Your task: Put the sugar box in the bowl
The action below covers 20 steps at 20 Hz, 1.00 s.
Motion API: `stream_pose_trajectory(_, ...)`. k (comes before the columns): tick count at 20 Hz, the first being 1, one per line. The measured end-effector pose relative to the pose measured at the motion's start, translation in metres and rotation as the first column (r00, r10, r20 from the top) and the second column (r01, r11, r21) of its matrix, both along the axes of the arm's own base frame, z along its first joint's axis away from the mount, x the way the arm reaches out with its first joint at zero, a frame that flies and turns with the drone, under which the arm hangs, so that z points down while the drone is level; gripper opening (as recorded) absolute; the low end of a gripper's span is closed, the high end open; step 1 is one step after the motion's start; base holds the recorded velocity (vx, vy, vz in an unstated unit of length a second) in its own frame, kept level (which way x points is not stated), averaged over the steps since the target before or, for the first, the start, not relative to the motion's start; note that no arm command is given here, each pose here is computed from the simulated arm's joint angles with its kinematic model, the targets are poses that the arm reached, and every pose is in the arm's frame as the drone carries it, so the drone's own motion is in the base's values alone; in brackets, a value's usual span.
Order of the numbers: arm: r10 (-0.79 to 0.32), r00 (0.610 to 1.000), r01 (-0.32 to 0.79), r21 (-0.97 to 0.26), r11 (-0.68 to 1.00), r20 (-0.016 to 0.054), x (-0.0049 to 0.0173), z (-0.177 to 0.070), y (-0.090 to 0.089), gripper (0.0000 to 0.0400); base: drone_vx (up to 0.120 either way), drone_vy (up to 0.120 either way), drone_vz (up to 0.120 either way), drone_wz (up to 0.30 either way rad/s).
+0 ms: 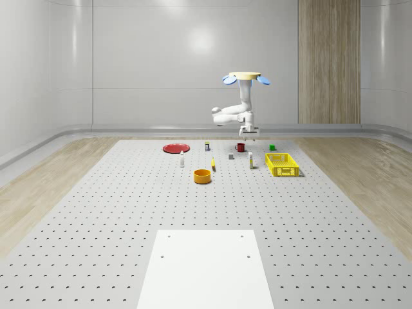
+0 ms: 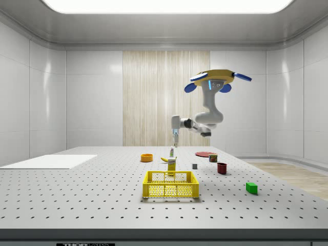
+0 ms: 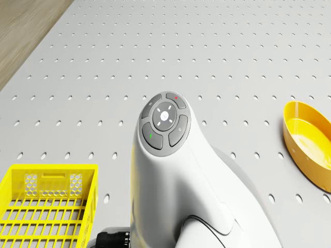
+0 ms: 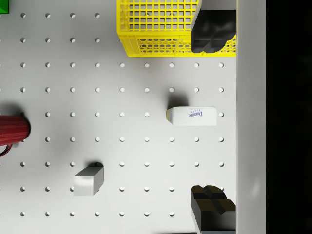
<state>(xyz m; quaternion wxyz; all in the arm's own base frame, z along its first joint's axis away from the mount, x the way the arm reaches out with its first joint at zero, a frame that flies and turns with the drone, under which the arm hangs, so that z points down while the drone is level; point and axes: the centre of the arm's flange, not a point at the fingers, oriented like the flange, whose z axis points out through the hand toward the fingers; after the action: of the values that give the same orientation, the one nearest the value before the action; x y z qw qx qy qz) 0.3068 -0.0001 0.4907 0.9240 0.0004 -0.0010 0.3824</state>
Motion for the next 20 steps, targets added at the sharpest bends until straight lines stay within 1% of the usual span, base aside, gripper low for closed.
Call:
stream_pose_trajectory(2, 0.000, 1.000, 0.000, 0.000, 1.000, 0.0000, 0.0000, 0.0000, 0.0000, 0.0400, 0.120, 0.000, -0.020, 0.000)
stream_pose_trajectory(3, 0.000, 1.000, 0.000, 0.000, 1.000, 0.0000, 0.0000, 0.0000, 0.0000, 0.0400, 0.080, 0.000, -0.120, 0.000)
stream_pose_trajectory(17, 0.000, 1.000, 0.000, 0.000, 1.000, 0.0000, 0.0000, 0.0000, 0.0000, 0.0400, 0.000, 0.000, -0.120, 0.000)
stream_pose_trajectory(19, 0.000, 1.000, 0.000, 0.000, 1.000, 0.0000, 0.0000, 0.0000, 0.0000, 0.0400, 0.000, 0.080, -0.120, 0.000)
stream_pose_trajectory(20, 0.000, 1.000, 0.000, 0.000, 1.000, 0.0000, 0.0000, 0.0000, 0.0000, 0.0400, 0.000, 0.000, -0.120, 0.000)
